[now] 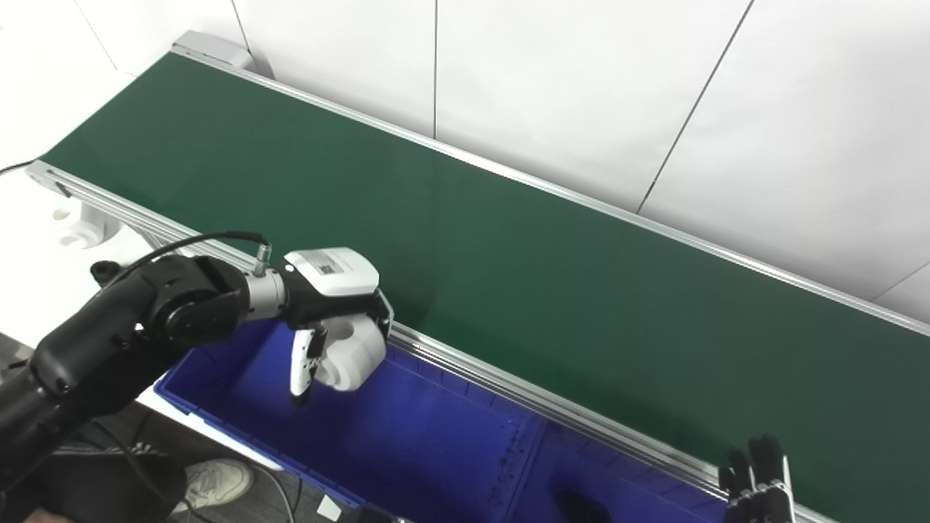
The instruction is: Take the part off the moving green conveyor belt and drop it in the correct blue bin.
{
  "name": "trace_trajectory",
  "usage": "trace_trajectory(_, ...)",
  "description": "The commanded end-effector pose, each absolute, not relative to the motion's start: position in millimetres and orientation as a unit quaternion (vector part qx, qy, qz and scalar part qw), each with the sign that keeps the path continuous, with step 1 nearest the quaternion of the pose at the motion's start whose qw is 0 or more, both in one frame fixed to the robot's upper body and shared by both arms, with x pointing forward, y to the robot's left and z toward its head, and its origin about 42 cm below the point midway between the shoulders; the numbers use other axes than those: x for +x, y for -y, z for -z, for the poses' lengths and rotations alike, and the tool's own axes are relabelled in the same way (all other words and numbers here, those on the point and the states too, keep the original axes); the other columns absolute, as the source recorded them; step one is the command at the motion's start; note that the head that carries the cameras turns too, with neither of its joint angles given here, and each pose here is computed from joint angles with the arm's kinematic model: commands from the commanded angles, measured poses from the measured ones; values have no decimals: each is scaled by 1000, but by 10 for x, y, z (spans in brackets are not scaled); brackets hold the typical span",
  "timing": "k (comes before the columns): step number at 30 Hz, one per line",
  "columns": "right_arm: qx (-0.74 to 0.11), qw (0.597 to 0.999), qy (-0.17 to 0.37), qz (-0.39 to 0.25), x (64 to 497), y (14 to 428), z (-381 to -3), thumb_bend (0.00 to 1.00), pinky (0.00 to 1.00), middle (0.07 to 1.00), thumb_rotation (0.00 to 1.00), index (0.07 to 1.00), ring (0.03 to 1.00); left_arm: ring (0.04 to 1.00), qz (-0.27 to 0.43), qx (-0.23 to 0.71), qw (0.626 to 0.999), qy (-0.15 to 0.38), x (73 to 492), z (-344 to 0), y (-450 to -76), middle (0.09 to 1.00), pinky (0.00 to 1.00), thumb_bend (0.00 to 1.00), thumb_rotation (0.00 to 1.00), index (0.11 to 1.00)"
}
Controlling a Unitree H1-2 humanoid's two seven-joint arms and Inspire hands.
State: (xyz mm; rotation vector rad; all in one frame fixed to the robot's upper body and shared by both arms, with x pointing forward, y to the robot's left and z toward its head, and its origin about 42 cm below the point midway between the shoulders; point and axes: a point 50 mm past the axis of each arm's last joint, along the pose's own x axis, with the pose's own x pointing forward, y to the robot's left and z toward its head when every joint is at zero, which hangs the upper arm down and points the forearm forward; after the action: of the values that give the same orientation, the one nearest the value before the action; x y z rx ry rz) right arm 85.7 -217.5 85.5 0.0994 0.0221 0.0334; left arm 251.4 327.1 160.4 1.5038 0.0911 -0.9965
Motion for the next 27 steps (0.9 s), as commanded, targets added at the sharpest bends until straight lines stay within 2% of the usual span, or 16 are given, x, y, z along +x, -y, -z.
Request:
trace_trajectory(1, 52, 998, 7, -19, 874, 2151, -933, 857, 974, 999, 1000, 1000, 972, 358, 431, 680, 592, -31, 2568, -1654, -3324, 441, 292, 526, 0, 498)
trace_trajectory(3, 52, 998, 7, -18, 872, 2148, -941, 857, 971, 999, 1000, 1000, 969, 348, 437, 684, 584, -30, 2566, -1611, -3330, 435, 286, 526, 0, 498)
trace_trajectory(6, 51, 999, 7, -18, 869, 2148, -947, 866, 970, 999, 999, 1000, 966, 386, 441, 688, 577, -29, 2557, -1594, -3346, 454, 333, 527, 0, 494)
trace_trajectory(11, 51, 999, 5, -18, 875, 2151, -958, 858, 970, 998, 1000, 1000, 967, 409, 439, 684, 583, -28, 2541, -1679, -3425, 473, 344, 527, 0, 490)
trace_trajectory(12, 51, 998, 5, -19, 880, 2153, -957, 852, 972, 999, 1000, 1000, 968, 475, 439, 679, 588, -32, 2541, -1706, -3439, 531, 407, 523, 47, 491)
trace_trajectory(13, 52, 998, 5, -19, 884, 2155, -955, 851, 971, 998, 1000, 1000, 968, 512, 440, 675, 592, -34, 2542, -1721, -3446, 574, 438, 710, 200, 554)
trace_trajectory(14, 51, 999, 5, -19, 889, 2157, -952, 852, 968, 997, 1000, 1000, 967, 625, 445, 665, 599, -35, 2542, -1752, -3457, 675, 529, 902, 417, 651)
trace_trajectory(16, 49, 999, 5, -20, 898, 2162, -947, 854, 966, 997, 1000, 1000, 966, 692, 460, 643, 610, -51, 2551, -1810, -3461, 731, 583, 969, 515, 697)
trace_trajectory(17, 48, 999, 5, -21, 902, 2164, -945, 851, 965, 997, 1000, 1000, 966, 787, 469, 632, 614, -63, 2556, -1837, -3459, 814, 686, 985, 576, 760)
trace_trajectory(19, 48, 999, 3, -23, 908, 2167, -941, 850, 974, 999, 1000, 1000, 970, 864, 482, 615, 620, -71, 2572, -1874, -3433, 882, 784, 998, 621, 820)
trace_trajectory(21, 48, 999, 3, -22, 915, 2173, -932, 854, 975, 998, 1000, 1000, 970, 874, 489, 607, 623, -63, 2584, -1893, -3403, 894, 806, 1000, 625, 839)
trace_trajectory(27, 44, 999, 2, -21, 930, 2178, -925, 865, 968, 992, 989, 1000, 965, 853, 493, 591, 636, -54, 2576, -1987, -3294, 885, 748, 1000, 595, 851)
